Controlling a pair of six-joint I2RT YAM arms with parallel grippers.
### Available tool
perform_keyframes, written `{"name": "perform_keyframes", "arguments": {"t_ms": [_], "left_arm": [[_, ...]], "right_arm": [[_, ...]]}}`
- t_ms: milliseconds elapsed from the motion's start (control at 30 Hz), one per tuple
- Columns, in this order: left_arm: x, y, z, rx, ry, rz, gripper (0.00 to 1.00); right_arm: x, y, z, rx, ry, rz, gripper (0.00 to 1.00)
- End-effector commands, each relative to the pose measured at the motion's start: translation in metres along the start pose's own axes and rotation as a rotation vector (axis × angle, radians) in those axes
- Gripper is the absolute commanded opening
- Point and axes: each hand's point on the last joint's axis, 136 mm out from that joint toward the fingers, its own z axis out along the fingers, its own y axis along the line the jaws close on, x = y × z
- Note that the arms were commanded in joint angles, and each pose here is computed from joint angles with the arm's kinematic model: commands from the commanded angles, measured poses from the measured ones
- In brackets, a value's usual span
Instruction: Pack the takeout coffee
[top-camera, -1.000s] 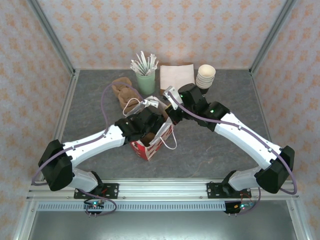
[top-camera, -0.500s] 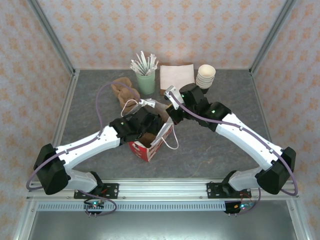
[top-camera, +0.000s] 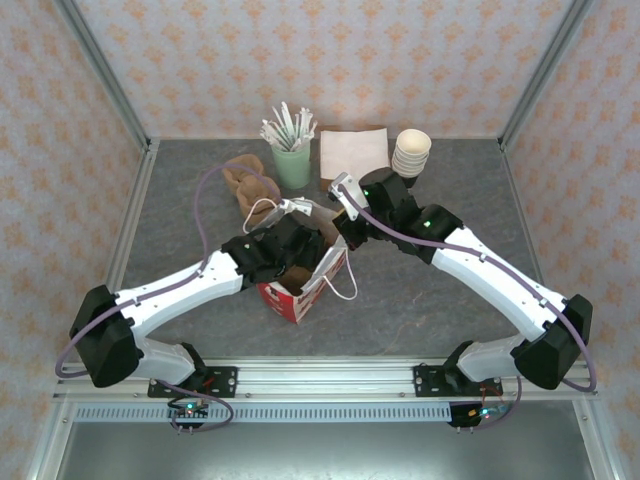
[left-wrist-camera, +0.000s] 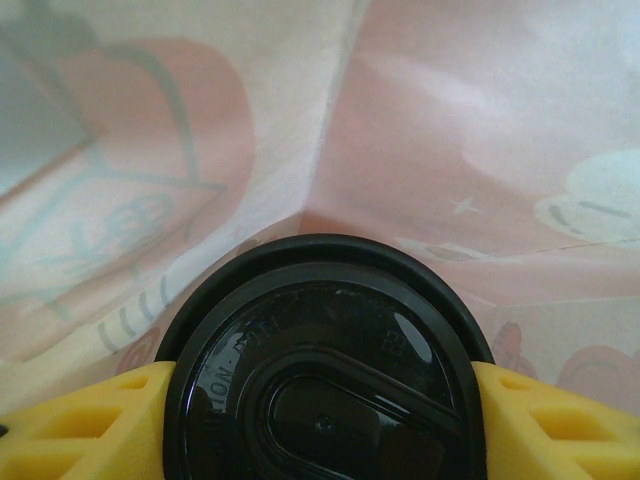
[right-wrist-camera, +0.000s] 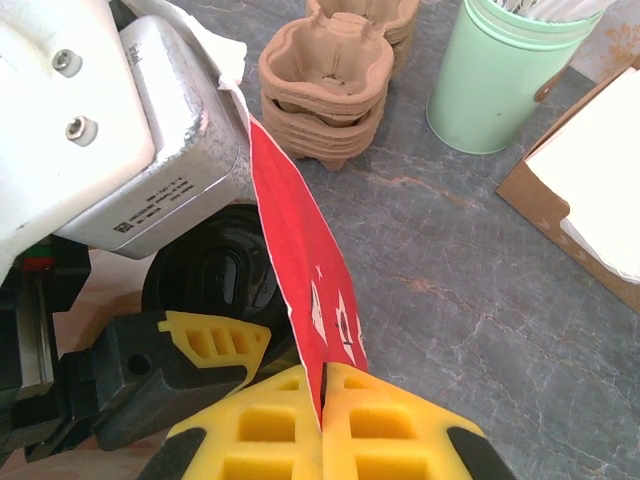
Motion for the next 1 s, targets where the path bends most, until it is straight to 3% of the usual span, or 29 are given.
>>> {"name": "perform_keyframes", "arguments": {"t_ms": [0, 500, 833, 900, 967], "left_arm": [[0.016, 0.021, 0.011, -0.1, 0.061, 0.049, 0.58], [0.037, 0.008, 0.029, -0.07, 0.147, 0.092, 0.58], [0.047, 0.003, 0.031, -0.022, 0.165, 0.058, 0.58], [0.05, 0.003, 0.033, -0.017, 0.175, 0.061, 0.58], [0.051, 0.002, 0.034, -0.015, 0.18, 0.063, 0.58]], "right_arm": [[-0.003, -0.005, -0.01, 0.03, -0.015, -0.021, 0.0], [-0.004, -0.012, -0.006, 0.065, -0.016, -0.023, 0.0], [0.0, -0.018, 0.0, 0.049, -0.016, 0.084, 0.0], [0.001, -0.022, 0.001, 0.051, -0.011, 0.114, 0.04], [-0.001, -0.024, 0.0, 0.049, -0.014, 0.143, 0.17]]}}
